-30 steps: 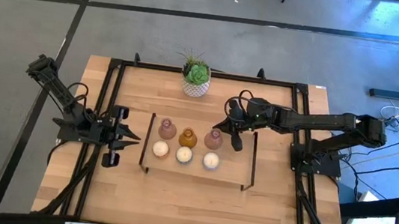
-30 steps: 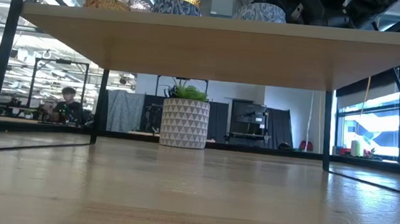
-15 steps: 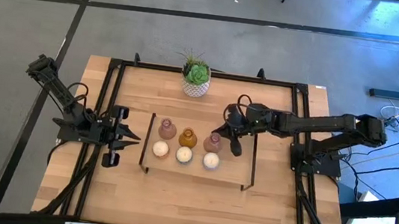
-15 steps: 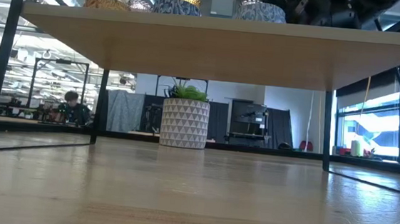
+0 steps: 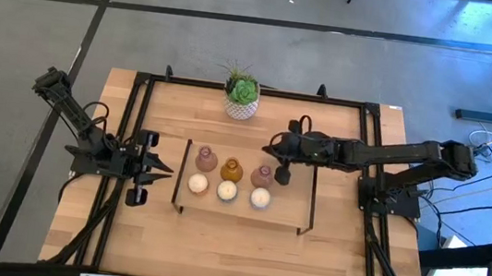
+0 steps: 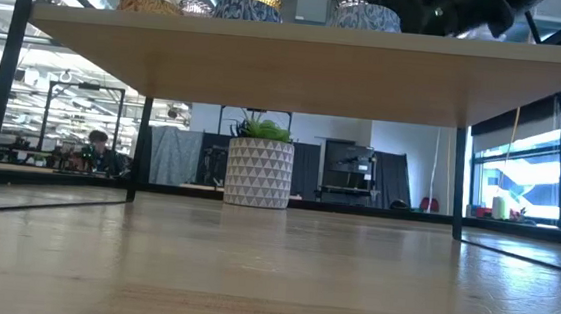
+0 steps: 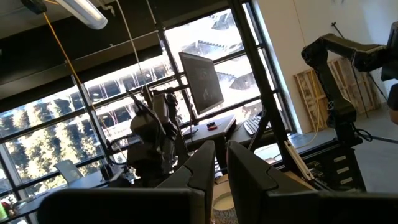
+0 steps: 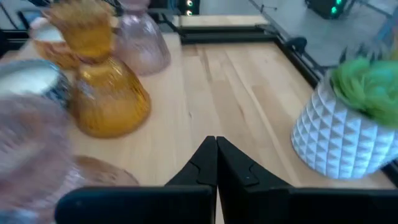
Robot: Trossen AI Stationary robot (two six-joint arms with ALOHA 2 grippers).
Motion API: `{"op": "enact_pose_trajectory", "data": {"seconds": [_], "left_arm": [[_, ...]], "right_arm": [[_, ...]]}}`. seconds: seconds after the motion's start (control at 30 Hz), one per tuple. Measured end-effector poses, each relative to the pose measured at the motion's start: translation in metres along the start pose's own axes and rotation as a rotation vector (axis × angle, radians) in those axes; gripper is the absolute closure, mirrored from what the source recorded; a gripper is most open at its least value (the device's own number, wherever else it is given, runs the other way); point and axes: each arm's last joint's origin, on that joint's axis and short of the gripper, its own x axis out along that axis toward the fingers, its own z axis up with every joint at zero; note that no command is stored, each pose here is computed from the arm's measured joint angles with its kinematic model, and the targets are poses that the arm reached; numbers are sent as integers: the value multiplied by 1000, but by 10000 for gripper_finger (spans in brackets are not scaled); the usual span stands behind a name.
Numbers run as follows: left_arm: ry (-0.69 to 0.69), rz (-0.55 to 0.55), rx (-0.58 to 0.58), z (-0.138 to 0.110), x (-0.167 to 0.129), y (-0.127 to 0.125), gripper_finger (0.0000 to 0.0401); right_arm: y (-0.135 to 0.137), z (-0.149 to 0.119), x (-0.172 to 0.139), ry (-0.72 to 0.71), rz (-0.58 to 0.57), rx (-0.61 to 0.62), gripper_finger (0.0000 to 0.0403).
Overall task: Pick & Place candle stick holders
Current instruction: Adjust the pink glass candle on the shelf
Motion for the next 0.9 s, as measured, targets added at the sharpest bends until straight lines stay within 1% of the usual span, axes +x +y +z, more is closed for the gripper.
{"op": "enact_pose_trajectory", "data": {"seconds": [0.1, 0.23, 0.33, 0.5, 0.6, 0.7, 0.8, 0.9], "left_arm": [[0, 0, 0, 0, 0, 0, 365], [0, 0, 0, 0, 0, 0, 365], [0, 0, -1, 0, 0, 0, 365], [1, 0, 0, 0, 0, 0, 365], [1, 0, 0, 0, 0, 0, 365], [1, 0, 0, 0, 0, 0, 365], [1, 0, 0, 0, 0, 0, 365], [1, 0, 0, 0, 0, 0, 365]], "right_arm": [[4, 11, -2, -13, 12, -26, 403], [8, 33, -9, -10, 14, -56, 403], [10, 54, -17, 0, 5, -65, 403], [13, 93, -38, 8, 27, -78, 403], [14, 115, -53, -15, 55, -75, 403], [14, 135, -63, -72, 96, -22, 403], [18, 148, -64, -76, 150, -10, 403], [24, 156, -55, -7, 164, -25, 403]]}}
